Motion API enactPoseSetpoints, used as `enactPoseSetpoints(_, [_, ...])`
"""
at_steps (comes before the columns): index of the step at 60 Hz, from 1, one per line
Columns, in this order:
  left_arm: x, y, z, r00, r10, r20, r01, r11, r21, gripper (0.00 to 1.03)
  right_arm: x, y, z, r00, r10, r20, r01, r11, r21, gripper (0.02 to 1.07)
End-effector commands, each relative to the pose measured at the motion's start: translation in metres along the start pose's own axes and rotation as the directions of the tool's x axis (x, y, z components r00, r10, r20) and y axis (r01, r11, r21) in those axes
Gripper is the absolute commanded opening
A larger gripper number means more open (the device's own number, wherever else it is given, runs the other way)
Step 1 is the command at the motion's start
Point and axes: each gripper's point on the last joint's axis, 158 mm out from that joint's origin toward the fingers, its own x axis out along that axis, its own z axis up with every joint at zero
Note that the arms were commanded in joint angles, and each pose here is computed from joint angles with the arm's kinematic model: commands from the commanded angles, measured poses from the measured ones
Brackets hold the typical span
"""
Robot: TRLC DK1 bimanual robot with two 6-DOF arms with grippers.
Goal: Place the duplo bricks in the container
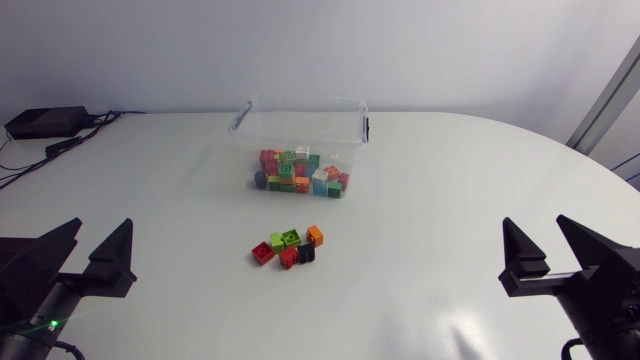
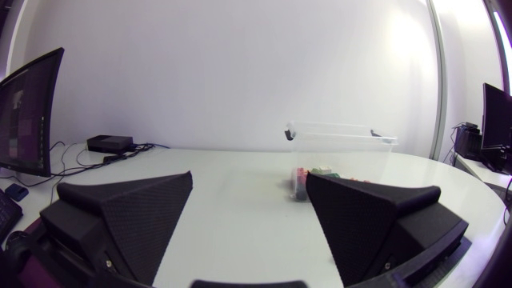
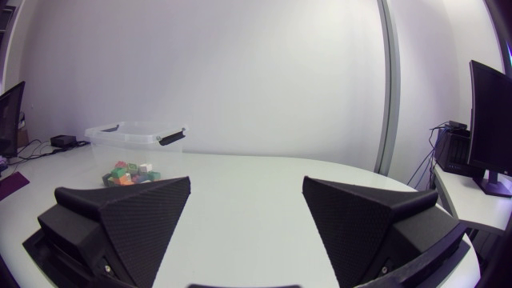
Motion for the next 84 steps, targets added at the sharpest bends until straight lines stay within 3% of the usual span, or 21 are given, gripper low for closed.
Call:
enactPoseSetpoints(1, [0.0,-0.003,-0.006,1.0,-0.012,-0.01,0.012,1.0,0.012,0.99,0.001,0.002,-0.012,1.0,0.01,-0.025,-0.01,1.0,-0.007,1.03])
enactPoseSetpoints(22, [0.0,-0.002,-0.004,1.0,-0.009,0.001,0.009,1.0,0.012,0.99,0.001,0.003,-0.01,1.0,0.013,-0.018,-0.013,1.0,-0.008,1.03])
enactPoseSetpoints(34, [-0.004,0.0,0.029,0.999,0.002,0.052,-0.002,1.0,0.005,0.99,-0.002,0.003,0.014,0.999,0.014,0.033,-0.013,1.0,-0.017,1.03])
enactPoseSetpoints(40, [0.0,-0.003,0.041,1.0,-0.01,0.012,0.01,1.0,-0.004,0.99,0.001,0.005,0.034,0.999,0.026,0.038,-0.025,1.0,-0.018,1.03])
enactPoseSetpoints(54, [0.041,-0.029,0.044,0.976,-0.08,-0.203,0.08,0.997,-0.005,0.97,0.051,0.014,0.047,0.985,0.061,-0.159,-0.063,0.998,-0.007,1.03])
enactPoseSetpoints(61, [0.063,-0.053,0.015,0.907,-0.119,-0.404,0.138,0.99,0.019,0.96,0.07,0.027,0.036,0.965,0.096,-0.245,-0.099,0.995,-0.002,1.03])
enactPoseSetpoints(74, [0.079,-0.093,-0.054,0.702,-0.142,-0.698,0.282,0.955,0.089,0.96,0.088,0.055,-0.008,0.855,0.164,-0.492,-0.172,0.985,0.03,1.03])
enactPoseSetpoints(78, [0.083,-0.102,-0.072,0.639,-0.138,-0.756,0.384,0.909,0.159,0.96,0.088,0.056,-0.025,0.797,0.159,-0.583,-0.183,0.983,0.018,1.03])
enactPoseSetpoints(80, [0.083,-0.11,-0.084,0.599,-0.144,-0.787,0.482,0.85,0.212,0.96,0.088,0.06,-0.032,0.775,0.165,-0.61,-0.2,0.98,0.011,1.03])
enactPoseSetpoints(84, [0.084,-0.117,-0.104,0.528,-0.141,-0.837,0.522,0.831,0.189,0.96,0.086,0.069,-0.043,0.727,0.198,-0.658,-0.239,0.971,0.029,1.03])
